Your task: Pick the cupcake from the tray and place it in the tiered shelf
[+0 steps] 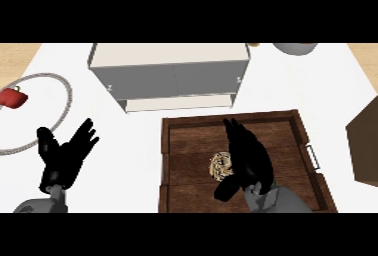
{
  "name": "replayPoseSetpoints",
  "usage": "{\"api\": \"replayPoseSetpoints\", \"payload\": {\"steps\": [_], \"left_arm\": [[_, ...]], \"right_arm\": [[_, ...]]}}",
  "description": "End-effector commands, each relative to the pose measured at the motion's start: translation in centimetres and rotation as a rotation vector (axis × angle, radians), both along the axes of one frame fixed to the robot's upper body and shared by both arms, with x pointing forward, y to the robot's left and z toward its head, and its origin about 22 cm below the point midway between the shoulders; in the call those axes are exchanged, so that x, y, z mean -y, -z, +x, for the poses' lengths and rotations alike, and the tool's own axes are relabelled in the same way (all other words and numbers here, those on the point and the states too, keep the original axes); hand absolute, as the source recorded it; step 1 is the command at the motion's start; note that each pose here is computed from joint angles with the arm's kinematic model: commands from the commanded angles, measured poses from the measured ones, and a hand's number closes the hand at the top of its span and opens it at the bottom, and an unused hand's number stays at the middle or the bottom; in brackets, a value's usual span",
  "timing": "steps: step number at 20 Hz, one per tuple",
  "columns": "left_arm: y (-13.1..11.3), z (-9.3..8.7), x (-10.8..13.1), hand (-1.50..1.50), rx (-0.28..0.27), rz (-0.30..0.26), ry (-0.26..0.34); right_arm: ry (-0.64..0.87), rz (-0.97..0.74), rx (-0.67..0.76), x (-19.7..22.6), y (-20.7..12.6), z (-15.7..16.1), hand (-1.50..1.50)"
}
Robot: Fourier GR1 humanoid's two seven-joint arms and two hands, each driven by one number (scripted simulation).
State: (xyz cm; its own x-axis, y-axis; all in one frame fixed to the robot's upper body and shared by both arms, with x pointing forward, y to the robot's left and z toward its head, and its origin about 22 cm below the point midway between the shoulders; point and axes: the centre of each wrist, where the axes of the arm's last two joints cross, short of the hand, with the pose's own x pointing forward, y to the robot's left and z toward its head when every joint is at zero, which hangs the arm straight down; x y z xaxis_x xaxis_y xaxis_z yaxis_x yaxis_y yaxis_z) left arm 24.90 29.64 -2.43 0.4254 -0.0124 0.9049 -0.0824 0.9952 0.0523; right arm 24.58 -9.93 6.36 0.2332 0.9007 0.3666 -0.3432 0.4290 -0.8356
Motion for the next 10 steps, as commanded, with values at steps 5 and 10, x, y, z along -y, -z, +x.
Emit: {"api": "replayPoseSetpoints", "payload": {"steps": [5,10], "left_arm": [[0.1,1.1,1.4,0.00,-0.027,0.008,-0.004],[0.3,-0.5,0.1,0.00,-0.017,0.006,0.005]], "right_arm": [[0.015,0.049,0.040,-1.5,2.6,-0.6,-1.50],[-0.007,0.027,0.032,-1.9,4.7,2.5,-1.50]]}}
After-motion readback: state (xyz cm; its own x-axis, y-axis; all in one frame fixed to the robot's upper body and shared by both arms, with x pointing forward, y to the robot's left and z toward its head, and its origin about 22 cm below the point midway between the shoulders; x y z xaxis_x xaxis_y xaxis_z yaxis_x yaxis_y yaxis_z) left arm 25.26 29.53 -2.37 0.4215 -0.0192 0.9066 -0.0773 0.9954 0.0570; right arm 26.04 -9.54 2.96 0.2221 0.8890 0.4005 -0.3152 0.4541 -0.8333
